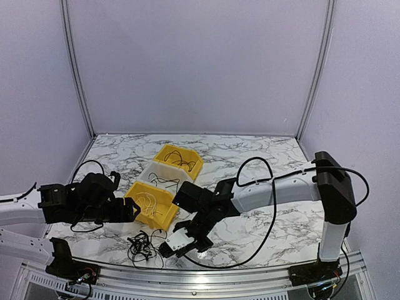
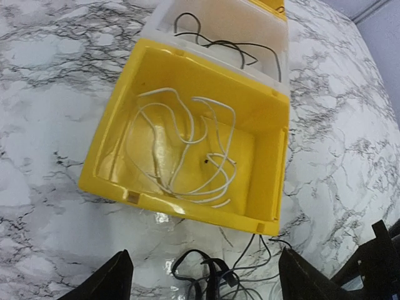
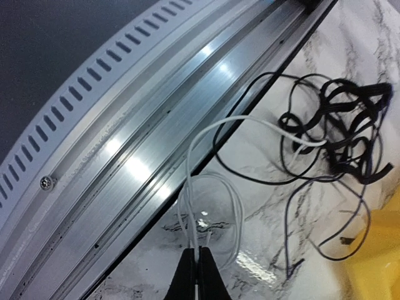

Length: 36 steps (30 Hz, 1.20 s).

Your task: Untangle the cables

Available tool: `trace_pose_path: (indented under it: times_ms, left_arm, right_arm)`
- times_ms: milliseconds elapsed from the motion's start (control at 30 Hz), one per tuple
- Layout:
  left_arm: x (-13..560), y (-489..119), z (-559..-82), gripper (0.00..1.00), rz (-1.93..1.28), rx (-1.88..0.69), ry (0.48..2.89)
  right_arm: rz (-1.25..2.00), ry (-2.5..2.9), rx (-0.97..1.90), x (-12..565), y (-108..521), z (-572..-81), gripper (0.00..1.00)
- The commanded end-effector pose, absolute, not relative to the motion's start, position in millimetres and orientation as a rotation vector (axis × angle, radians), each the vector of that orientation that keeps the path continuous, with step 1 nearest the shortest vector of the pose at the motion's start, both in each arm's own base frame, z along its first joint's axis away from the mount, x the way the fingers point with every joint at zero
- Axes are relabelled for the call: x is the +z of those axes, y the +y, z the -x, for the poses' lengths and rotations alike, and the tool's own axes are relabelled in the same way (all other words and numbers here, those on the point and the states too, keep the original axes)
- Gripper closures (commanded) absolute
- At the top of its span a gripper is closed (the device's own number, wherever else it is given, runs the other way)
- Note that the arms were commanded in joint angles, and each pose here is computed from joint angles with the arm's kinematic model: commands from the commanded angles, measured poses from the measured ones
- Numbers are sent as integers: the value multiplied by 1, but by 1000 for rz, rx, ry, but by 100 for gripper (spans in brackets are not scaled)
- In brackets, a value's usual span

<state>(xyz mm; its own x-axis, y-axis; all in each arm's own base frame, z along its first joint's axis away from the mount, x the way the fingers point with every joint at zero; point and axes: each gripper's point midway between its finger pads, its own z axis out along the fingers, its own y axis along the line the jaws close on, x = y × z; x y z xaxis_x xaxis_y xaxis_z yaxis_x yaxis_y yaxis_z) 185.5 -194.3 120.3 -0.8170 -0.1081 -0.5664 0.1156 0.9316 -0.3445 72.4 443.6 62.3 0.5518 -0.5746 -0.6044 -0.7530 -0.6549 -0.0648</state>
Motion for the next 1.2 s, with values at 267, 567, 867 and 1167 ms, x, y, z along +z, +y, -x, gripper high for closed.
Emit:
trace_pose_path:
  times_ms: [267, 567, 867, 1167]
  left_arm:
    - [202, -231, -159, 16, -292, -1044, 2078]
    - [256, -197, -183, 22, -303, -756, 1924]
    - [295, -198, -194, 22, -268, -736, 1850]
    - [292, -208, -203, 19, -278, -703, 1848]
  right_arm:
    - [2179, 1241, 967, 216, 481, -112, 100]
    - [1994, 1157, 890, 334, 496, -151, 100]
    - [1632, 973, 846, 459, 486, -162, 100]
    - [1204, 856, 926, 590, 449, -199, 100]
